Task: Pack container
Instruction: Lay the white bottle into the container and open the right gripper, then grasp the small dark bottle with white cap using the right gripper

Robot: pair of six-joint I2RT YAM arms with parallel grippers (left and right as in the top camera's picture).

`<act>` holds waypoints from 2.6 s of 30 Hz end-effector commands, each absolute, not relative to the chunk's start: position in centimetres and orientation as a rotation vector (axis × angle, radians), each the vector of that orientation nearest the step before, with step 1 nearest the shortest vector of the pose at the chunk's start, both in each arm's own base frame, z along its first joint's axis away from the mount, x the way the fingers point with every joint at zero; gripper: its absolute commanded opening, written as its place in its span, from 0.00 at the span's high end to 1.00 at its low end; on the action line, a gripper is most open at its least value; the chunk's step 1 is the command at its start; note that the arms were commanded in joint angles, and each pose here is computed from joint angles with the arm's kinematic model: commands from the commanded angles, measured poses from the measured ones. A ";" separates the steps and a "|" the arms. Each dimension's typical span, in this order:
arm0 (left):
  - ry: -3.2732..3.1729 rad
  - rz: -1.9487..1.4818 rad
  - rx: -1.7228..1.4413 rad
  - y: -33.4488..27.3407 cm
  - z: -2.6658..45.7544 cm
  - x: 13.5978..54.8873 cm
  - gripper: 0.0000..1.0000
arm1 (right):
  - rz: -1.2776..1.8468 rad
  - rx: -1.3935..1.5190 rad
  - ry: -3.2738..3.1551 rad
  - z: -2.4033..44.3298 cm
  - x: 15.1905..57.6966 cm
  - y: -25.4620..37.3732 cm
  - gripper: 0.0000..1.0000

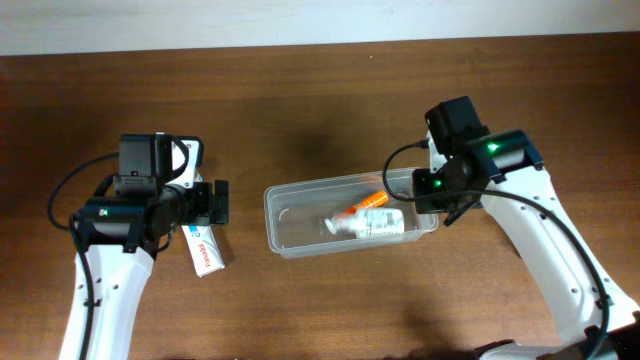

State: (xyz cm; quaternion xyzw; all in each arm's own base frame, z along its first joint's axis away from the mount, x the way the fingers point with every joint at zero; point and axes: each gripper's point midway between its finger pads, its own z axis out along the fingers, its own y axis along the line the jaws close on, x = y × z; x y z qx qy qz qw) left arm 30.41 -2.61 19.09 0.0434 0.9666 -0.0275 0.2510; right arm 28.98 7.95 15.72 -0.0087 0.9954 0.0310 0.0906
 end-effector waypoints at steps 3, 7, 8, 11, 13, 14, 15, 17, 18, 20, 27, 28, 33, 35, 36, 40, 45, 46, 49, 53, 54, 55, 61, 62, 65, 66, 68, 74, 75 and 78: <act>2.615 -0.092 0.118 -2.9 19.7 30.7 0.01 | 0.017 -0.028 2.929 15.5 29.2 7.5 0.95; 2.615 -0.092 0.118 -2.9 19.7 30.7 0.01 | -0.028 0.013 2.859 17.5 30.1 6.5 0.95; 2.615 -0.092 0.118 -2.9 19.7 30.7 0.01 | -0.032 0.062 2.836 18.3 30.4 6.1 0.95; 2.615 -0.092 0.118 -2.9 19.7 30.7 0.01 | -0.042 0.241 2.754 21.2 30.8 3.7 0.90; 2.615 -0.092 0.118 -2.9 19.7 30.7 0.01 | -0.042 0.361 2.703 23.0 30.6 1.4 0.72; 2.615 -0.092 0.118 -2.9 19.7 30.7 0.01 | -0.050 0.418 2.683 23.6 30.4 0.1 0.68; 2.615 -0.092 0.118 -2.9 19.7 30.7 0.01 | -0.060 0.484 2.666 24.1 30.0 -1.4 0.63; 2.615 -0.092 0.118 -2.9 19.7 30.7 0.01 | -0.070 0.615 2.647 24.4 29.0 -4.0 0.54; 2.615 -0.092 0.118 -2.9 19.7 30.7 0.00 | -0.078 0.687 2.646 24.3 28.3 -5.4 0.46; 2.615 -0.092 0.118 -2.9 19.7 30.7 0.01 | -0.091 0.826 2.654 23.7 26.9 -8.1 0.38; 2.615 -0.093 0.118 -2.9 19.7 30.7 0.01 | -0.047 1.082 2.788 17.7 23.9 -12.2 0.32; 2.615 -0.093 0.118 -2.9 19.7 30.7 0.01 | -0.040 1.093 2.808 16.9 23.7 -12.4 0.32; 2.615 -0.092 0.118 -2.9 19.7 30.7 0.01 | -0.019 1.150 2.915 12.9 23.3 -13.3 0.32; 2.615 -0.093 0.118 -2.9 19.7 30.7 0.00 | -0.011 1.163 2.949 11.8 23.4 -13.4 0.32; 2.615 -0.093 0.118 -2.9 19.7 30.7 0.01 | -0.009 1.166 2.963 11.5 23.4 -13.4 0.32; 2.616 -0.092 0.118 -2.9 19.7 30.6 0.01 | 0.005 1.152 3.025 10.0 23.5 -13.4 0.32; 2.622 -0.092 0.118 -2.9 19.7 30.5 0.01 | 0.014 1.161 3.066 8.6 23.7 -13.5 0.34; 2.623 -0.092 0.118 -2.9 19.6 30.5 0.01 | 0.016 1.151 3.069 8.5 23.7 -13.6 0.36; 2.630 -0.092 0.118 -2.9 19.6 30.4 0.01 | 0.007 1.148 3.065 8.4 23.9 -13.7 0.46; 2.633 -0.092 0.118 -2.9 19.5 30.3 0.01 | -0.029 1.147 3.069 8.4 23.6 -14.0 0.64; 2.632 -0.092 0.118 -2.9 19.5 30.3 0.01 | -0.029 1.147 3.069 8.4 23.6 -14.0 0.66; 2.633 -0.092 0.118 -2.9 19.5 30.3 0.01 | -0.029 1.147 3.070 8.4 23.6 -14.0 0.69; 2.633 -0.092 0.118 -2.9 19.5 30.3 0.01 | -0.030 1.147 3.068 8.4 23.7 -14.1 0.79; 2.632 -0.092 0.118 -2.9 19.5 30.3 0.01 | -0.029 1.147 3.069 8.4 23.7 -14.1 0.81; 2.633 -0.092 0.118 -2.9 19.5 30.3 0.01 | -0.028 1.147 3.070 8.4 23.7 -14.0 0.83; 2.633 -0.092 0.118 -2.9 19.5 30.3 0.01 | -0.026 1.148 3.071 8.4 23.6 -14.0 0.86; 2.633 -0.092 0.118 -2.9 19.5 30.3 0.01 | -0.001 1.145 3.070 8.5 23.8 -13.7 0.88; 2.632 -0.092 0.118 -2.9 19.5 30.3 0.00 | 0.092 0.849 3.029 13.6 25.7 -10.2 0.88; 2.631 -0.092 0.118 -2.9 19.5 30.3 0.01 | 0.089 0.821 3.024 14.1 25.8 -9.8 0.88; 2.630 -0.092 0.118 -2.9 19.6 30.4 0.01 | 0.078 0.546 2.951 18.9 26.7 -5.9 0.87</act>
